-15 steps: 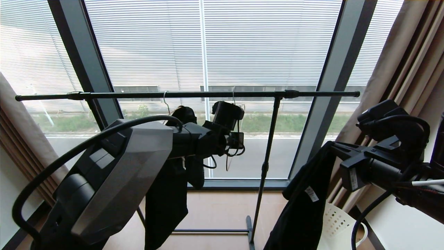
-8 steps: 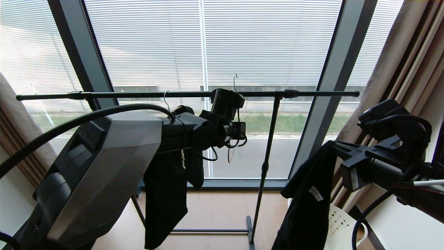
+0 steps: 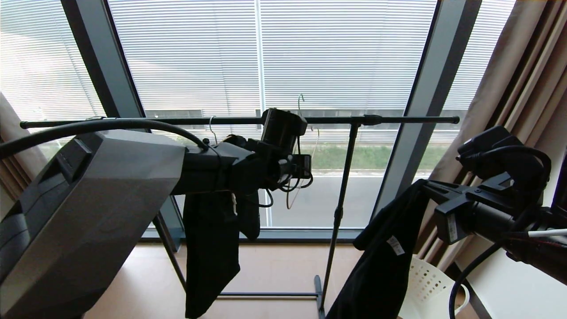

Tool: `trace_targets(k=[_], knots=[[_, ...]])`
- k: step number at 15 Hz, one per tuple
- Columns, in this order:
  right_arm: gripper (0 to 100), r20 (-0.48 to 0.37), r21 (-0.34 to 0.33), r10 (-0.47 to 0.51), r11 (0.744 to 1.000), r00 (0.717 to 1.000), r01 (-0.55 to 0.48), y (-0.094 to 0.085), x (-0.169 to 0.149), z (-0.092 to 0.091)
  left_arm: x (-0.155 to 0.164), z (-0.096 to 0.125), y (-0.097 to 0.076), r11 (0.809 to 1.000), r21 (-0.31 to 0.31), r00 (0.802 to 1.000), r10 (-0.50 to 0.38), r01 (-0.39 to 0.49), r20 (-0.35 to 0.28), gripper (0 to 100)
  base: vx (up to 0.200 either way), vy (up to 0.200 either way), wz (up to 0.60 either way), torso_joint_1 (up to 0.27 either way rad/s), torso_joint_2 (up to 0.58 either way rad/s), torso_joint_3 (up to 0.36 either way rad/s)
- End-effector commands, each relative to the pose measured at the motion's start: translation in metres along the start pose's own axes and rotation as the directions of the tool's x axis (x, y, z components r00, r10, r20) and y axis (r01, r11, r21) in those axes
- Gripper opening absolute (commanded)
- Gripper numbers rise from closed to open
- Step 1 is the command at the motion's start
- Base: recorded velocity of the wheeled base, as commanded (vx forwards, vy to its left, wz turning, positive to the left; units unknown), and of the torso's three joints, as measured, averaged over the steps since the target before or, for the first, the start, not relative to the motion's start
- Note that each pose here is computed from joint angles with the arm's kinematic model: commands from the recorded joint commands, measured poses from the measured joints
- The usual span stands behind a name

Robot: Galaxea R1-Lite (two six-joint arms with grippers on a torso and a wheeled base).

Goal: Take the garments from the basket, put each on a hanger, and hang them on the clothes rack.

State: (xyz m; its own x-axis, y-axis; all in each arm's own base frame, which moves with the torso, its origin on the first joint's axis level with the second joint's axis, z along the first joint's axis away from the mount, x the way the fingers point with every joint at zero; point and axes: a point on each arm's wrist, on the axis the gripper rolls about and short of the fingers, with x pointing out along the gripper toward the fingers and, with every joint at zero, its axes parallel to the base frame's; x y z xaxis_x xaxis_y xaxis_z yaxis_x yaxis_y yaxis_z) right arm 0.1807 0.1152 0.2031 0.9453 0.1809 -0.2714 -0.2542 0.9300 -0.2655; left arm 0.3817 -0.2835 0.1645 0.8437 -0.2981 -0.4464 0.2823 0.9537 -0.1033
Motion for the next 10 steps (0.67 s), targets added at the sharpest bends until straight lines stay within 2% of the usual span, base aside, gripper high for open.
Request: trace_targets(k=[1, 7, 8, 10], knots=[[0, -0.005, -0.003, 0.001, 1.000, 1.000, -0.001, 0.000, 0.001, -0.001, -0.016, -0.008, 0.004, 1.000, 0.009, 1.000, -0.001, 0.001, -0.015, 0, 0.000, 0.000, 0.00, 0.000, 0.00, 0.000], [0, -0.005, -0.003, 0.001, 1.000, 1.000, -0.001, 0.000, 0.000, -0.001, -0.039, -0.022, 0.003, 0.999, 0.028, 0.999, -0.018, 0.019, -0.038, 0, 0.000, 0.000, 0.00, 0.000, 0.00, 0.000], [0, -0.005, -0.003, 0.001, 1.000, 1.000, -0.001, 0.000, 0.001, -0.001, -0.056, -0.027, 0.004, 0.999, 0.028, 0.999, -0.037, 0.037, -0.018, 0, 0.000, 0.000, 0.00, 0.000, 0.00, 0.000], [0, -0.008, -0.004, 0.001, 1.000, 1.000, -0.001, 0.001, 0.001, -0.002, -0.070, -0.033, 0.007, 0.998, 0.037, 0.999, -0.042, 0.043, -0.019, 0, 0.000, 0.000, 0.00, 0.000, 0.00, 0.000]])
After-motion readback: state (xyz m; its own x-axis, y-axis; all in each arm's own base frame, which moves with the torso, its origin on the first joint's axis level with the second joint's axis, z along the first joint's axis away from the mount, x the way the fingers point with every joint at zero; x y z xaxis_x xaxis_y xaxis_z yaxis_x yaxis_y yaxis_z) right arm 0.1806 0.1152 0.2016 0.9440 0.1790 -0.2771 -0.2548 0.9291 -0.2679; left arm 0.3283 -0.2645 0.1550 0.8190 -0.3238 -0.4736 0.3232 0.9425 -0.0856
